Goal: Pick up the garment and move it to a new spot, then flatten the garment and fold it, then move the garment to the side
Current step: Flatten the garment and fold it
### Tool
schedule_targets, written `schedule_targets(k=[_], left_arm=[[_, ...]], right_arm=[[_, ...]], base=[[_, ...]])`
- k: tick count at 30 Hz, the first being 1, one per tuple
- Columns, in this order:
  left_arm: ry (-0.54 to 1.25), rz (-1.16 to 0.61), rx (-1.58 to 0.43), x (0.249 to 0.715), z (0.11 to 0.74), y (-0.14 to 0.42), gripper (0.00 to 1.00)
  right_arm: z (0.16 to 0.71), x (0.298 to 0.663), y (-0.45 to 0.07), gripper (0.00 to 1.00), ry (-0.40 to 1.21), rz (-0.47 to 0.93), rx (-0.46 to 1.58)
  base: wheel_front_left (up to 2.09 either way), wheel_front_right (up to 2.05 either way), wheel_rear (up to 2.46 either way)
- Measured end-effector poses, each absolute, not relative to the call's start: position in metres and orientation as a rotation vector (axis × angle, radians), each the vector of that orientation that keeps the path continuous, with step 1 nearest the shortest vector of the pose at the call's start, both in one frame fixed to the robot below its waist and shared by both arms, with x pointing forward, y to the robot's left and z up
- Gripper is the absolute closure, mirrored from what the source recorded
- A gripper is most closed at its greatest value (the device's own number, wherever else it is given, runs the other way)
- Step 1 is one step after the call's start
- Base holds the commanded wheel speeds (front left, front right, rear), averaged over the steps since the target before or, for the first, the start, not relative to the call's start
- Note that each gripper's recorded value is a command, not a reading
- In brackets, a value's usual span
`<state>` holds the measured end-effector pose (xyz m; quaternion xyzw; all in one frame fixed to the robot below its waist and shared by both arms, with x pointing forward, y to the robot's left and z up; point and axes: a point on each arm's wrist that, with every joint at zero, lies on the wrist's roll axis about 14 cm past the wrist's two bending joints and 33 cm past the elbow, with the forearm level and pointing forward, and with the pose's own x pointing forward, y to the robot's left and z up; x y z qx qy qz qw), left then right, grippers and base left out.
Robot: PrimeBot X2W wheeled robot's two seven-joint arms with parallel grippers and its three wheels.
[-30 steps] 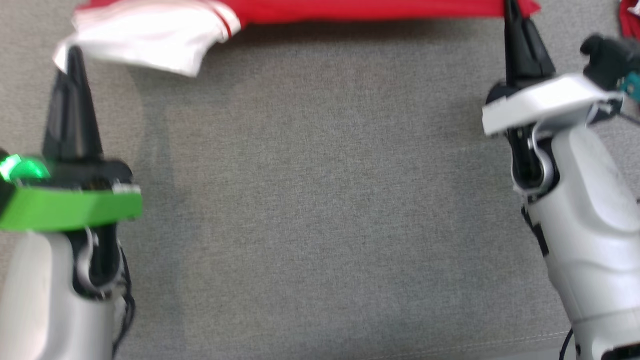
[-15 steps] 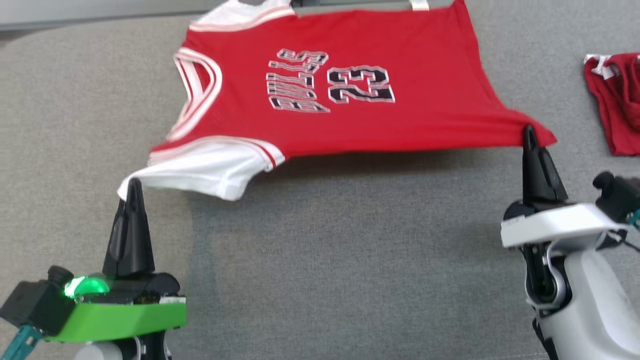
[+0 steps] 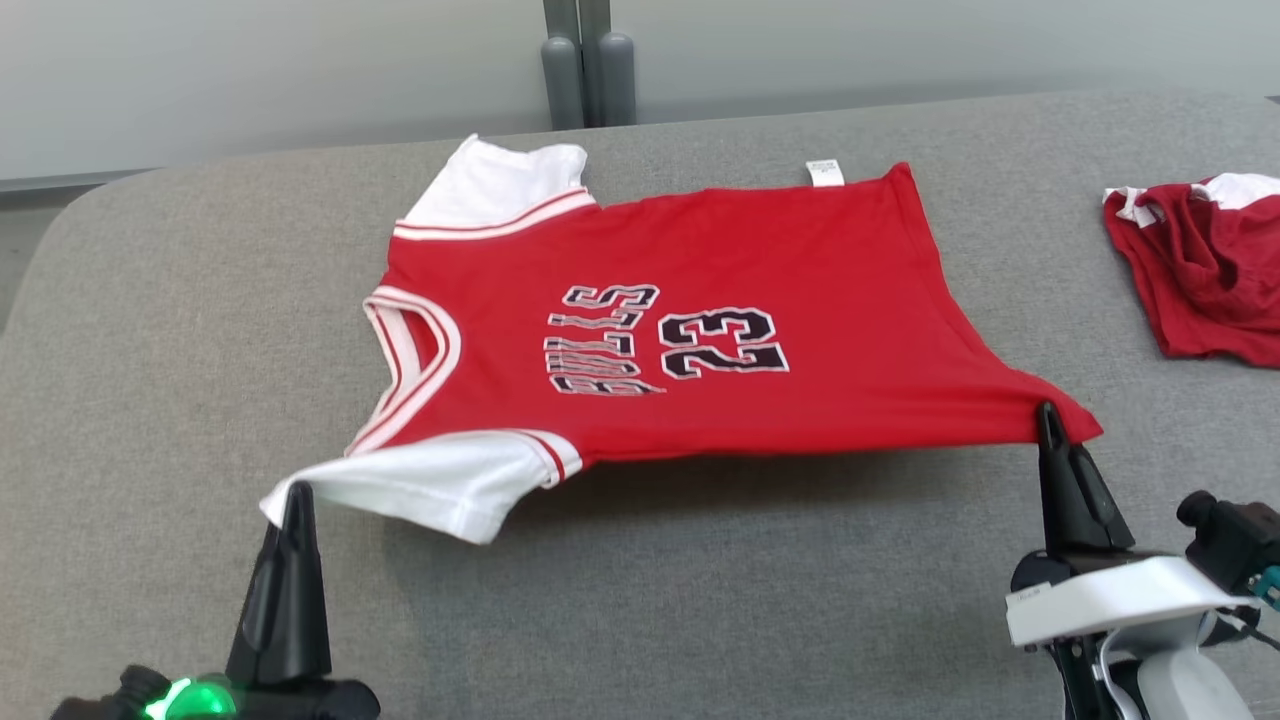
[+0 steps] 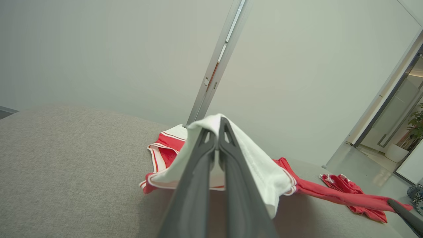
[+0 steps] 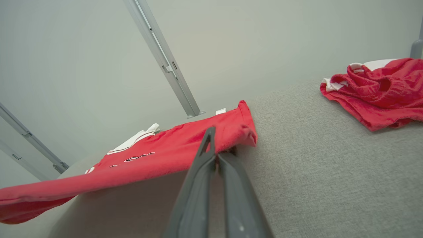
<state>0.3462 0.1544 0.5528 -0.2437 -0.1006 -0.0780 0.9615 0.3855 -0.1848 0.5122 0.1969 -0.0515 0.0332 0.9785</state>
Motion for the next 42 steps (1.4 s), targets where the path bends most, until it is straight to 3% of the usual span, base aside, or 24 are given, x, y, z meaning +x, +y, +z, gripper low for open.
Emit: schedule_targets(k=[20, 31, 42], left_arm=[[0.035, -0.141, -0.525, 0.321, 0.485, 0.145, 1.0], [0.091, -0.16, -0.545, 0.341, 0.465, 0.137, 1.0], [0.08, -0.222, -0.503, 0.399, 0.466, 0.121, 1.0]], right_arm=[[0.432, 0.347, -0.174, 1.0, 0.186, 0.026, 0.466], [0.418, 0.358, -0.171, 1.0, 0.209, 0.014, 0.501], [0.421, 0.391, -0.177, 1.0, 0.187, -0.01, 0.521]], base=[[0.0, 0.0, 0.0], [0.0, 0.0, 0.0], [0.0, 0.0, 0.0]])
